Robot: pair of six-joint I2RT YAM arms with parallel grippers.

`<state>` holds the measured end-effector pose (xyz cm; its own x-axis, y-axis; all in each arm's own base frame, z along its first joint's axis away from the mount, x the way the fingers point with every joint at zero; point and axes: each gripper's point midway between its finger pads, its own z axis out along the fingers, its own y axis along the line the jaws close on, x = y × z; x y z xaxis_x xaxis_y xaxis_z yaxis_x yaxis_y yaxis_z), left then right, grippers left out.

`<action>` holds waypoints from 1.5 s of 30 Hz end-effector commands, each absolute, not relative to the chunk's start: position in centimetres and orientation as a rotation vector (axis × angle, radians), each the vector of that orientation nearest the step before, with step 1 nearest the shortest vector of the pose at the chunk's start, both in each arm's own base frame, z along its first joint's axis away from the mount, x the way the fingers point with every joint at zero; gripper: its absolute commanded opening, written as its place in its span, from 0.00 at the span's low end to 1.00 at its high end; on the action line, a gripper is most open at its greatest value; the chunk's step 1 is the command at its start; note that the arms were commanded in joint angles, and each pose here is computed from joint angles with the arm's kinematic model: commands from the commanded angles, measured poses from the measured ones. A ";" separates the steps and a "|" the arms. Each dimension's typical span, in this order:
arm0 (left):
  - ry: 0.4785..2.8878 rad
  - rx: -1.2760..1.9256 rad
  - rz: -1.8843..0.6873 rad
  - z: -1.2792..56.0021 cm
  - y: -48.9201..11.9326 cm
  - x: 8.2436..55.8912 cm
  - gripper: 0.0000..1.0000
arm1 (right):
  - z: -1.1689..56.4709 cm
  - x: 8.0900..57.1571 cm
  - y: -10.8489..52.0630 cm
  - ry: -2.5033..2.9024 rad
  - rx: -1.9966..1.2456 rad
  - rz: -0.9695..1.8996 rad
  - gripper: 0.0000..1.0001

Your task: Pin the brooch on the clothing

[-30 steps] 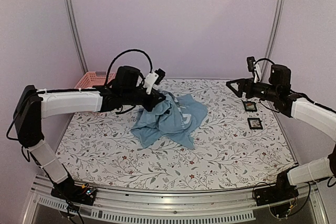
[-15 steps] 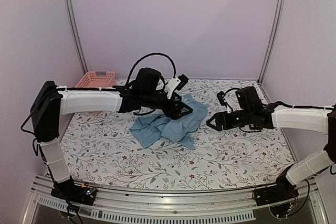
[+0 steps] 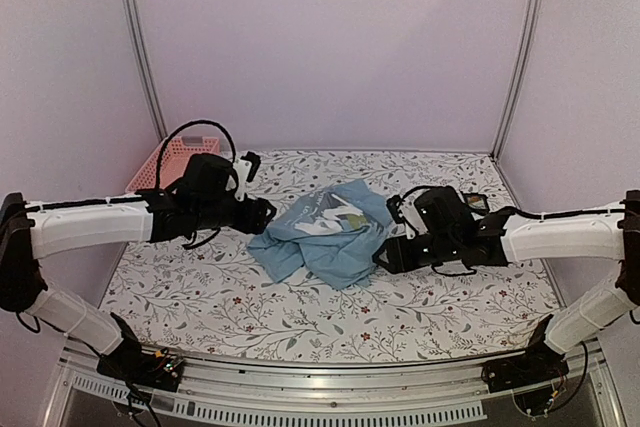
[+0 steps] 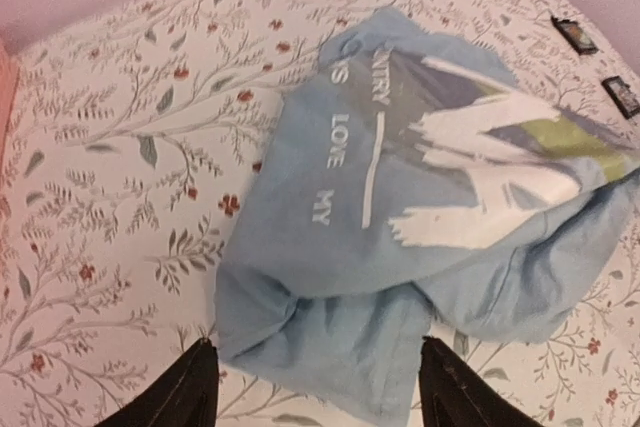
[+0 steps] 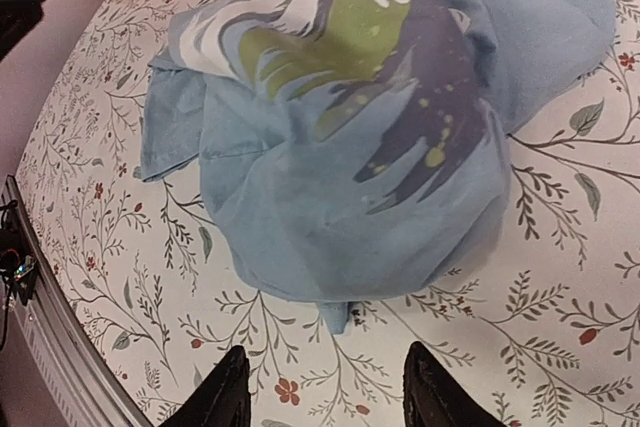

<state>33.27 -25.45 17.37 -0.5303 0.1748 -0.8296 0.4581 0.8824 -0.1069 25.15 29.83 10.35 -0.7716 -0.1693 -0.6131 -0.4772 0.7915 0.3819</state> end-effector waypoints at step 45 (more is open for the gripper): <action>2.293 0.266 0.106 13.6 -16.5 34.3 0.00 | 31.7 35.2 31.4 1.936 -0.565 0.312 0.00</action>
